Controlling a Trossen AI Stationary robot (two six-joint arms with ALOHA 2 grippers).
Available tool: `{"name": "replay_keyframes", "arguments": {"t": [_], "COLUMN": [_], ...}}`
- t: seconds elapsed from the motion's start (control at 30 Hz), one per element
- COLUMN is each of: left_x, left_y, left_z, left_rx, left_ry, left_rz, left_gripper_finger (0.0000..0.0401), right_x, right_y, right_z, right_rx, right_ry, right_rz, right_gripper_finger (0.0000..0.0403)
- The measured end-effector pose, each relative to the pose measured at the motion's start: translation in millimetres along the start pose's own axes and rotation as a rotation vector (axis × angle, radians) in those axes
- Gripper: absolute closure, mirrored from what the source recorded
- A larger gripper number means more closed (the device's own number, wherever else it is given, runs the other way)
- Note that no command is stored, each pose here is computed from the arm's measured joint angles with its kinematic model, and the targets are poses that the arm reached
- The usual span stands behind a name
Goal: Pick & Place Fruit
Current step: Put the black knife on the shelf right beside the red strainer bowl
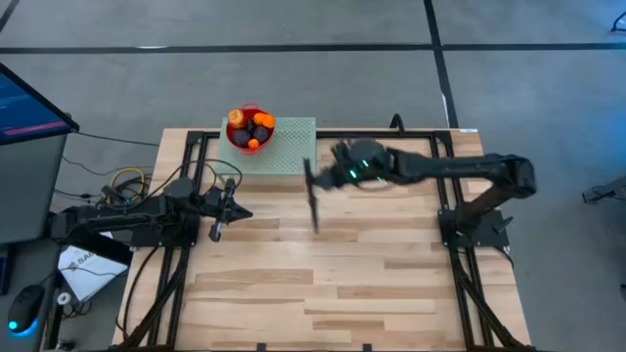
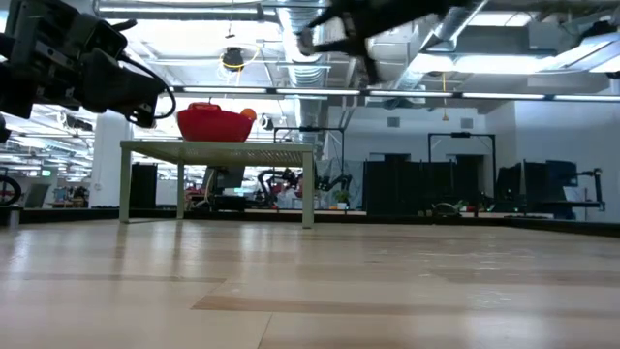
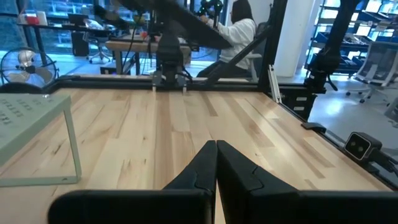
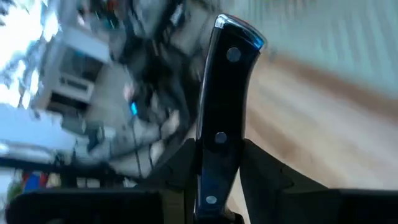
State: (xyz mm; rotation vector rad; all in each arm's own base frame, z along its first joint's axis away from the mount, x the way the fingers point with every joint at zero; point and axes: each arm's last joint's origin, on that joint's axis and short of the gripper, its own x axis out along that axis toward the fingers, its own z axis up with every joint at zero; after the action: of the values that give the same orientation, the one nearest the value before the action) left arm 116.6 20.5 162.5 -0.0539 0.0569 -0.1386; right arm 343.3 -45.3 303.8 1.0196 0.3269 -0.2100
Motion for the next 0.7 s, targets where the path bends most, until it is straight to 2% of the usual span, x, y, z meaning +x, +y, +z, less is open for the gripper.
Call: {"name": "replay_keyframes", "arguments": {"t": [0.13, 0.27, 0.4, 0.5, 0.7], "left_x": [0, 0, 0, 0, 0], "left_y": [0, 0, 0, 0, 0], "left_z": [1, 2, 2, 3, 4], "left_rx": [0.006, 0.008, 0.013, 0.014, 0.020], "left_ry": [-0.014, -0.019, -0.024, -0.026, -0.037], "left_rz": [-0.002, -0.002, -0.004, -0.004, -0.004], "left_gripper_finger": [0.0399, 0.0399, 0.0399, 0.0399, 0.0399], "right_x": [26, 55, 89, 109, 129], "right_y": [9, -3, -23, -37, -64], "right_z": [53, 94, 112, 123, 144], "right_rx": [0.051, 0.130, 0.184, 0.210, 0.289], "right_ry": [-0.092, -0.084, -0.035, -0.015, -0.033], "right_rz": [-0.017, -0.135, -0.260, -0.312, -0.382], "right_gripper_finger": [0.0318, 0.0307, 0.0301, 0.0302, 0.0305]}}
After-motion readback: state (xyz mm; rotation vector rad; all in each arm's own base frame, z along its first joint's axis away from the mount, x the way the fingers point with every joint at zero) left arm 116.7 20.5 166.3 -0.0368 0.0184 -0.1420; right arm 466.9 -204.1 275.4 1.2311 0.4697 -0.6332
